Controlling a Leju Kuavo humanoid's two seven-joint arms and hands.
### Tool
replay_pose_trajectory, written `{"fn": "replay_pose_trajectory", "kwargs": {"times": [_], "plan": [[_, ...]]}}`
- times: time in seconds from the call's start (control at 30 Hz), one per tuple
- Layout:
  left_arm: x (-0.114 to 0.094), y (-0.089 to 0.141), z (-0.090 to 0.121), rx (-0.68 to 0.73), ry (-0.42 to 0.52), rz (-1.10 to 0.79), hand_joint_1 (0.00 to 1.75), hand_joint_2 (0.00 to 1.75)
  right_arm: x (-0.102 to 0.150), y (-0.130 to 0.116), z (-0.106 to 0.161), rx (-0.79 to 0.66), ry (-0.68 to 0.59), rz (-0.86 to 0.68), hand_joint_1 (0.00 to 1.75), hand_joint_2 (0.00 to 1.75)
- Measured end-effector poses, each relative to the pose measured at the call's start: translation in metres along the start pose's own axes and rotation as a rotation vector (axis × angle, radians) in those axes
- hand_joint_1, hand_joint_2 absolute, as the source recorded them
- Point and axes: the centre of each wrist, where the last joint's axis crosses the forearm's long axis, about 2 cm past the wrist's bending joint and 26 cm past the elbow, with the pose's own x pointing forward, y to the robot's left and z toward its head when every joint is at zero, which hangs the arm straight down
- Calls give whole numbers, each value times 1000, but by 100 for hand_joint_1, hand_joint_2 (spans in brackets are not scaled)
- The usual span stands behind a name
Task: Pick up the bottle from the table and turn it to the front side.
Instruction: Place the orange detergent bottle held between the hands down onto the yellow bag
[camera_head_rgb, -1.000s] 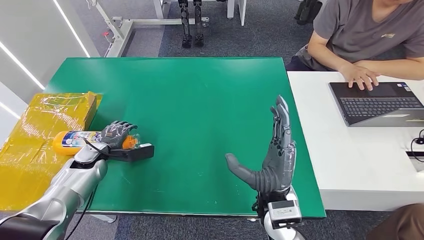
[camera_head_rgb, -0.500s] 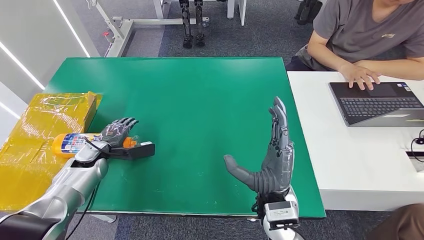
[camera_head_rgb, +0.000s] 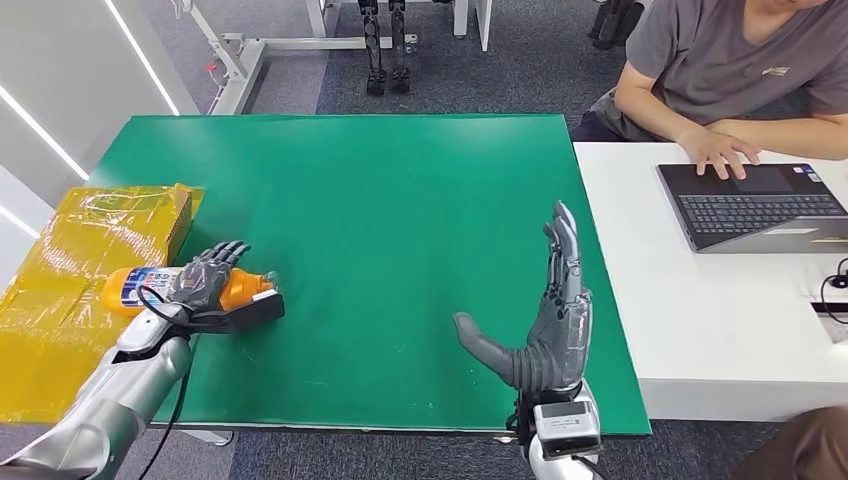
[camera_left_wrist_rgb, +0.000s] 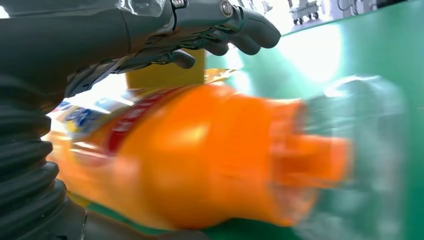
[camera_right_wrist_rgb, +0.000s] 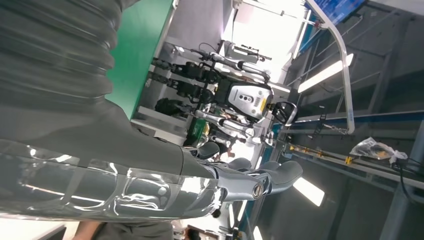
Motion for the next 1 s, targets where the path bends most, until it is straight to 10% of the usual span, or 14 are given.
{"fn": "replay_pose_trajectory", "kwargs": {"times": [0.5, 0.8, 1.0], "plan": [[18, -2, 48, 139, -119, 67, 0, 175, -3, -3, 1, 3, 21, -13, 0, 175], [43, 32, 37, 466, -279, 323, 0, 175, -3, -3, 2, 5, 27, -16, 0, 175], [107, 85, 17, 875, -468, 801, 0, 175, -4, -1, 5, 14, 44, -29, 0, 175]]}}
